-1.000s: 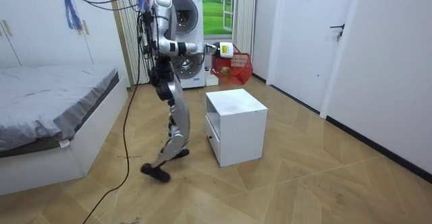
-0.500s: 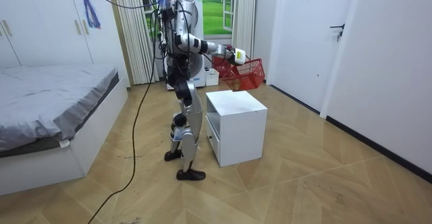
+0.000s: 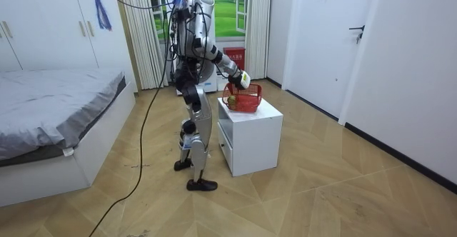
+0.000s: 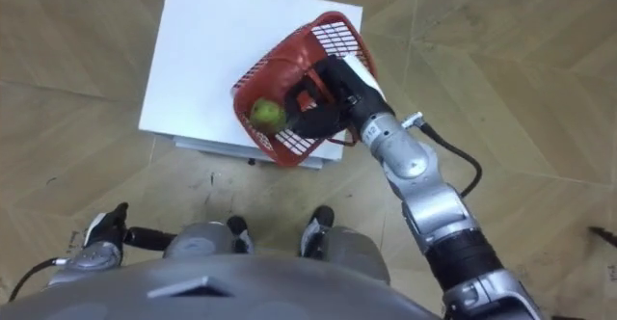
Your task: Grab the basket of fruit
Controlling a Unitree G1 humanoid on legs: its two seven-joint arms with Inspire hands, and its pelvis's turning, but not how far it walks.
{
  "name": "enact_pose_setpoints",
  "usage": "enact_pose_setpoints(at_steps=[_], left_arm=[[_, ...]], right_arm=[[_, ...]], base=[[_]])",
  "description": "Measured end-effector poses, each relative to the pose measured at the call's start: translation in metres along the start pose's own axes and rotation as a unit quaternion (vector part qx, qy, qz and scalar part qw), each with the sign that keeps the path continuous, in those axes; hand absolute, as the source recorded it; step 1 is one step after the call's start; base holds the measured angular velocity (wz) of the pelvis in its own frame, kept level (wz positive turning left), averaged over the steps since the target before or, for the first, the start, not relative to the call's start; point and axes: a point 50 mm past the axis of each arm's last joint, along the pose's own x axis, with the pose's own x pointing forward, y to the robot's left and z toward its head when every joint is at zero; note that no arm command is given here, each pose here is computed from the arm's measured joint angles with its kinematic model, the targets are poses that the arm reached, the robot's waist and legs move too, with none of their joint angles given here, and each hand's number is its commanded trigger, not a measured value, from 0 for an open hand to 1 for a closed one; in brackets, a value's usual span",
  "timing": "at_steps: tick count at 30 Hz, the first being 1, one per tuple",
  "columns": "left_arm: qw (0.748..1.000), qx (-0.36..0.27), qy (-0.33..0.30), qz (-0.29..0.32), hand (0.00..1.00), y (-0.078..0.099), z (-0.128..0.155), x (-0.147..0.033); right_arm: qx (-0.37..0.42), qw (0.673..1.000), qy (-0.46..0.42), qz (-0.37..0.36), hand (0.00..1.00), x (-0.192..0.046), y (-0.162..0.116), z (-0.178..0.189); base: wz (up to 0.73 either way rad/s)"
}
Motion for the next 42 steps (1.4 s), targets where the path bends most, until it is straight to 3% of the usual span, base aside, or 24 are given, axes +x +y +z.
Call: enact_pose_setpoints(at_steps=[9, 10, 12, 21, 42], left_arm=[[1.0, 0.005, 0.022, 0.005, 0.0, 0.002, -0.009, 0.0], [1.0, 0.006, 0.024, 0.006, 0.0, 0.002, -0.009, 0.0], [1.0, 0.008, 0.029, 0.005, 0.0, 0.001, -0.011, -0.001], [0.996, 0.078, 0.043, -0.008, 0.0, -0.004, -0.018, -0.002], [0.994, 0.094, 0.06, -0.017, 0.0, -0.003, -0.02, -0.002]], right_arm=[[-0.01, 1.0, 0.018, -0.005, 1.0, 0.008, 0.004, -0.005], [-0.006, 1.0, 0.018, -0.009, 0.91, 0.011, 0.005, -0.005], [-0.005, 1.0, 0.015, -0.013, 0.0, 0.016, 0.005, -0.001], [-0.017, 0.999, -0.023, -0.044, 0.0, 0.045, -0.012, 0.032], [-0.009, 1.0, -0.027, -0.013, 0.0, 0.046, 0.008, 0.033]], base=[[0.05], [0.13], [0.14], [0.05], [0.0]])
